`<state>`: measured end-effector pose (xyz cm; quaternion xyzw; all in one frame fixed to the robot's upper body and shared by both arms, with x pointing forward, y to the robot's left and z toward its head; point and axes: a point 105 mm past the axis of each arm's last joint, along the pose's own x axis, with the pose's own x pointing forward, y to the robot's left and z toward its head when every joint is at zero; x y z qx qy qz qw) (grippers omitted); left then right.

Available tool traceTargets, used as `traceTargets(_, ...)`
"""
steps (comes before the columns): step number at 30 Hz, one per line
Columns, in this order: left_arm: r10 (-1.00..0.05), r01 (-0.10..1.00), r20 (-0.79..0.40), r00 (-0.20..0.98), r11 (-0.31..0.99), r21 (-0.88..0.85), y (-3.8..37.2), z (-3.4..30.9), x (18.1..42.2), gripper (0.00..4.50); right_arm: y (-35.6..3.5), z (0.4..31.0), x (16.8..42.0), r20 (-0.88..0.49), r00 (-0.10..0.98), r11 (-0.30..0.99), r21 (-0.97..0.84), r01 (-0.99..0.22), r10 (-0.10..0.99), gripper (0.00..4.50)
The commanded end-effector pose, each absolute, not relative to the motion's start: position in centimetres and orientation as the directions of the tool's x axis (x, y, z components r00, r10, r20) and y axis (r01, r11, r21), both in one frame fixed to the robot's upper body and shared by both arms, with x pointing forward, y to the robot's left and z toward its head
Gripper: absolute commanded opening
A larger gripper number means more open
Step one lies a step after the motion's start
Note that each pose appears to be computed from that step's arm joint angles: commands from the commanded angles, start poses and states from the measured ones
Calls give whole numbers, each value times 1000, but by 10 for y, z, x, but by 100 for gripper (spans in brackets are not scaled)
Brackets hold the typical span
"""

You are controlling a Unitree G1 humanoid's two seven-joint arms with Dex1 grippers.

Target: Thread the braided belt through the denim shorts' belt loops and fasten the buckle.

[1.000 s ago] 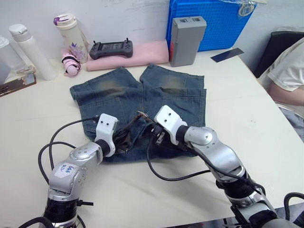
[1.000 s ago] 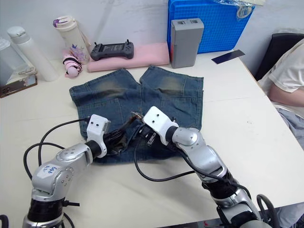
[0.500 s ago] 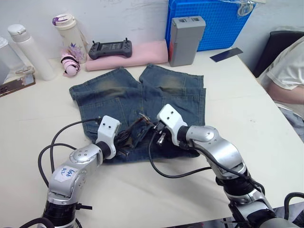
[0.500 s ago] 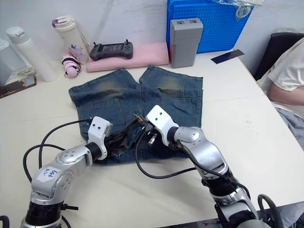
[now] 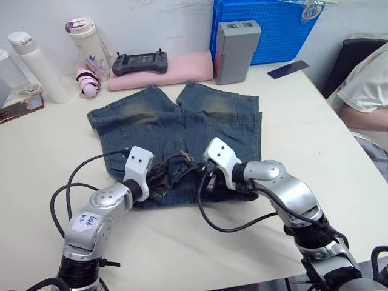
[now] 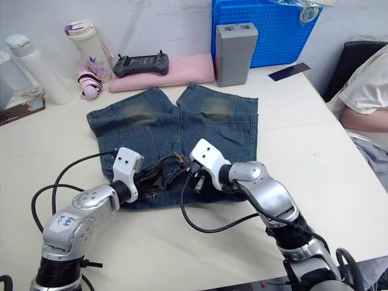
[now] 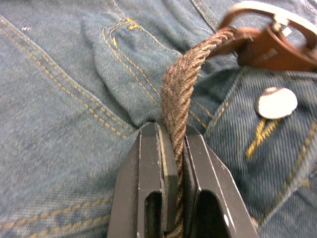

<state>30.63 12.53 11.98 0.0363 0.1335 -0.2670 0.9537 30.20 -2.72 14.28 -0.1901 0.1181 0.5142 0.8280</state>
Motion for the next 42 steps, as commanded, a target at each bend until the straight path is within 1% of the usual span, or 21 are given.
traceTargets(1, -629, 638, -182, 756, 770, -9, 96, 138, 299, 0, -5, 153, 289, -331, 340, 298, -171, -939, 880, 2)
traceTargets(3, -629, 639, -191, 754, 769, -12, 101, 136, 295, 0, -12, 158, 310, -295, 446, 423, -143, -895, 845, 2)
traceTargets(4, -620, 632, -202, 758, 775, -11, 106, 133, 294, 0, -17, 159, 318, -286, 483, 466, -130, -875, 828, 2)
traceTargets(6, -605, 619, -223, 764, 786, -12, 116, 129, 291, 0, -25, 161, 328, -276, 530, 517, -125, -847, 802, 2)
traceTargets(8, -592, 605, -235, 771, 796, -18, 124, 127, 289, 0, -29, 164, 332, -259, 551, 543, -108, -832, 793, 2)
traceTargets(11, -571, 578, -237, 786, 815, -47, 133, 126, 290, 0, -31, 166, 332, -250, 559, 553, -101, -827, 791, 2)
traceTargets(15, -573, 558, -206, 793, 819, -132, 132, 128, 290, 0, -29, 166, 327, -243, 552, 552, -74, -831, 798, 2)
traceTargets(18, -576, 565, -233, 784, 817, -118, 129, 122, 287, 0, -28, 169, 326, -225, 558, 563, -46, -825, 799, 2)
traceTargets(25, -579, 579, -247, 777, 812, -79, 125, 119, 281, 0, -32, 171, 328, -217, 580, 591, -20, -807, 785, 2)
traceTargets(35, -528, 525, -263, 808, 847, -86, 134, 112, 277, 0, -35, 175, 333, -201, 608, 620, -3, -784, 768, 2)
traceTargets(38, -508, 506, -272, 817, 858, -81, 137, 110, 279, 0, -35, 175, 333, -202, 610, 620, -17, -785, 766, 2)
traceTargets(42, -503, 503, -256, 825, 861, -73, 138, 116, 285, 0, -31, 175, 327, -218, 589, 591, -60, -804, 778, 2)
